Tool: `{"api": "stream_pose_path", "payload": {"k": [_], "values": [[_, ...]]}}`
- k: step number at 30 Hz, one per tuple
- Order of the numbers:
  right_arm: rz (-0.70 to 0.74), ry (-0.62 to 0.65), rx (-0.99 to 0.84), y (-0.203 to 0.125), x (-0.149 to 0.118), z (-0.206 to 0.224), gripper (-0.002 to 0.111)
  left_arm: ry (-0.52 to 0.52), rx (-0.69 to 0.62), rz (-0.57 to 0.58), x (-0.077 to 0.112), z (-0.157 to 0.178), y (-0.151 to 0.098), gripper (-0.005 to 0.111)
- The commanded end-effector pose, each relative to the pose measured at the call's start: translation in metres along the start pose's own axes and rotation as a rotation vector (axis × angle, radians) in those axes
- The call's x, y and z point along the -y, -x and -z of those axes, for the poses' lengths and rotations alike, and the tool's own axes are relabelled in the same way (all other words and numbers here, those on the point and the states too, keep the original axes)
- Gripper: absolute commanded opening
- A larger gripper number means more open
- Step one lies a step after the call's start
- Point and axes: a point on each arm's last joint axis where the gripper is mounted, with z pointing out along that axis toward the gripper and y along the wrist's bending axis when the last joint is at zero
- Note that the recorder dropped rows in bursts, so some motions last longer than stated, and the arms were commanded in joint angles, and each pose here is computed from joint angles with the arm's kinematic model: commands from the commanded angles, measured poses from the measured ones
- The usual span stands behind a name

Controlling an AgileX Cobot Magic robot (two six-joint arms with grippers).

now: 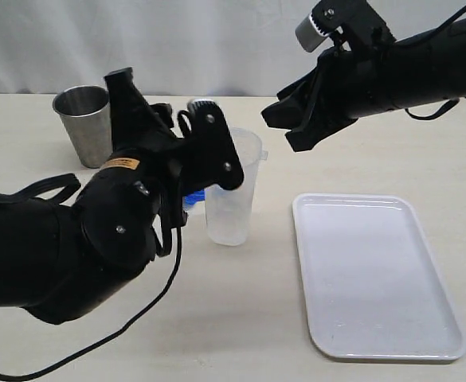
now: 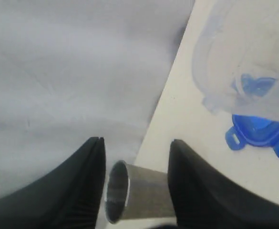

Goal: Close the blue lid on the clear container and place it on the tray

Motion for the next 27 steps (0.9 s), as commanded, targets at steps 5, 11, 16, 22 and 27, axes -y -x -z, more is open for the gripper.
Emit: {"api": "stream_pose_path", "payload": {"k": [5, 11, 16, 22, 27], "values": [[-0.146, -0.124, 0.031, -0.003, 0.021, 0.011, 0.037, -0.231, -0.234, 0.628, -0.033, -0.023, -0.055, 0.048], [-0.208, -0.176, 0.044, -0.008, 0.037, 0.026, 0.037, -0.612, -0.03, 0.933, -0.04, -0.055, -0.09, 0.04], [-0.204, -0.182, 0.046, -0.008, 0.037, 0.026, 0.037, -0.788, -0.046, 1.161, -0.04, -0.087, -0.128, 0.033], [-0.197, -0.186, 0.046, -0.007, 0.038, 0.026, 0.037, -1.133, -0.1, 1.025, -0.014, -0.127, -0.127, 0.045], [-0.197, -0.186, 0.046, -0.007, 0.038, 0.026, 0.037, -0.952, -0.222, 1.06, -0.002, -0.159, -0.139, 0.045]]}}
